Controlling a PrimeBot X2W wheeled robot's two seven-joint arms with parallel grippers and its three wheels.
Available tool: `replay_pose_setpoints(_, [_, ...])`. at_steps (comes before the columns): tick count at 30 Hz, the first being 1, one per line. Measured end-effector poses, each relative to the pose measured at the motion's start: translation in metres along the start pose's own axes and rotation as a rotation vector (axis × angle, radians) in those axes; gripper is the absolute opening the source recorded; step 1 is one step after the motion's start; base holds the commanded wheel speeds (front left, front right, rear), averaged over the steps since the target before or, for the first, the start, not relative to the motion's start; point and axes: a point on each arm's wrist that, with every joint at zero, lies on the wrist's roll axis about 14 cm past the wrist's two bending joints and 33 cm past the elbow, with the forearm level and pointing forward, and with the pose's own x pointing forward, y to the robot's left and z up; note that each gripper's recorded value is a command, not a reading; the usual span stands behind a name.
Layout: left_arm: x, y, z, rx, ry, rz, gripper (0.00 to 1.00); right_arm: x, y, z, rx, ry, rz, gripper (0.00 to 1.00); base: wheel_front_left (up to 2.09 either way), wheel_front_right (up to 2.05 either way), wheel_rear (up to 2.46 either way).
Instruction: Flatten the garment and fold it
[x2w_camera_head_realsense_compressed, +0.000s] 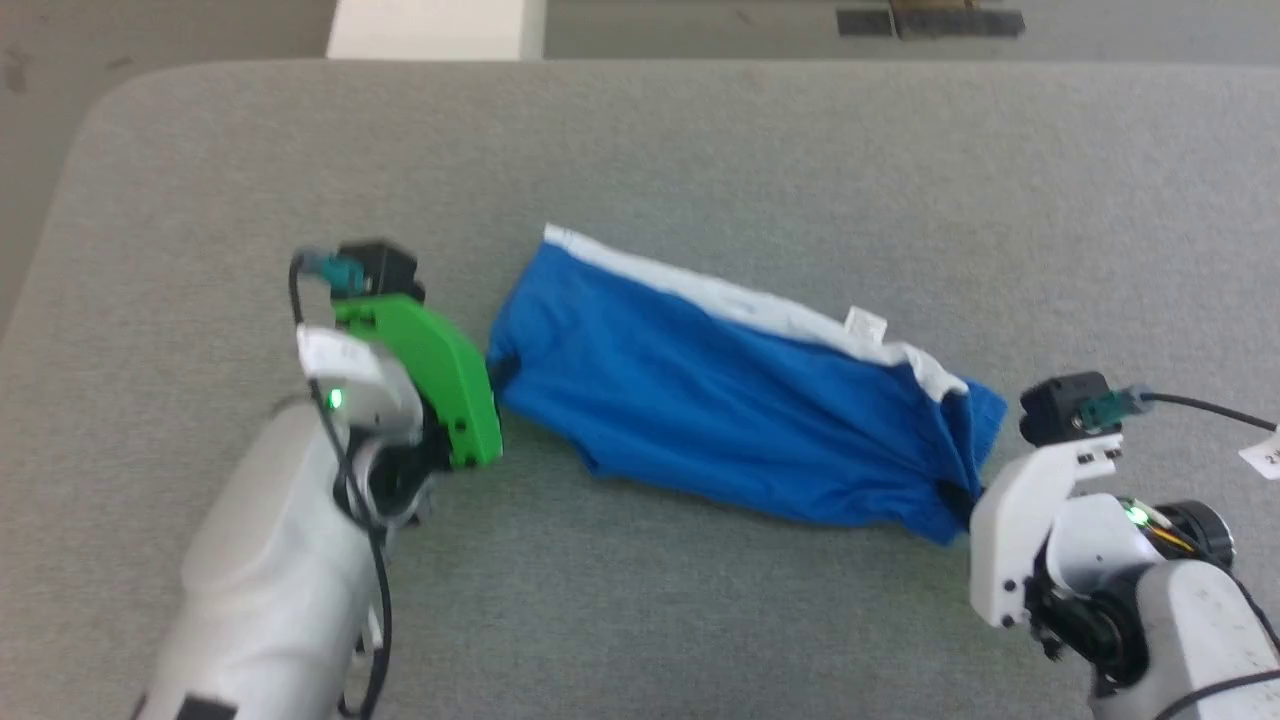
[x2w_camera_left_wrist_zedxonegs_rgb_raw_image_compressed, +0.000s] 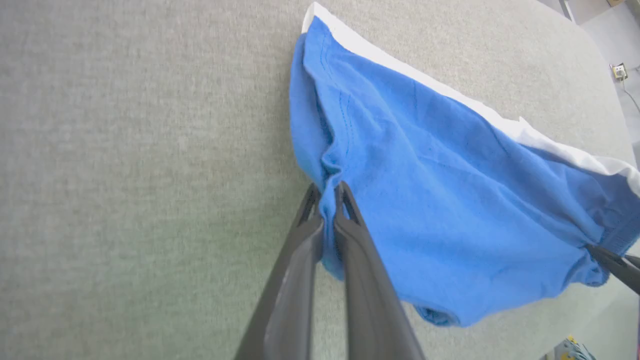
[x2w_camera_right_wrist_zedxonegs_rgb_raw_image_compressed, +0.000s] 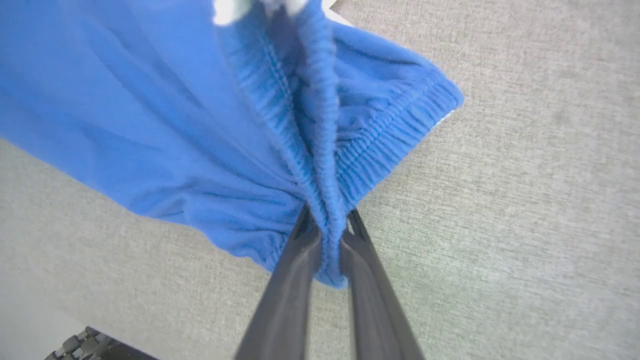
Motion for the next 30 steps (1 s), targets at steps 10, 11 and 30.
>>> replay_pose_setpoints(10, [-0.047,0.01,-0.073,-0.198,0.004,0.049,0.0,-0.016,-0.006,-0.018,-0.093,0.089,-0.004,0.0,0.0,0.0,0.0])
replay_pose_setpoints(11, [-0.05,0.011,-0.082,-0.217,0.014,0.057,0.0,-0.016,-0.006,-0.02,-0.098,0.095,-0.003,0.0,0.0,0.0,0.0])
replay_pose_setpoints(30, [-0.078,0.029,-0.061,-0.245,-0.147,0.126,1.0,-0.025,-0.009,-0.017,-0.071,0.038,0.001,1.0,0.0,0.0,0.0])
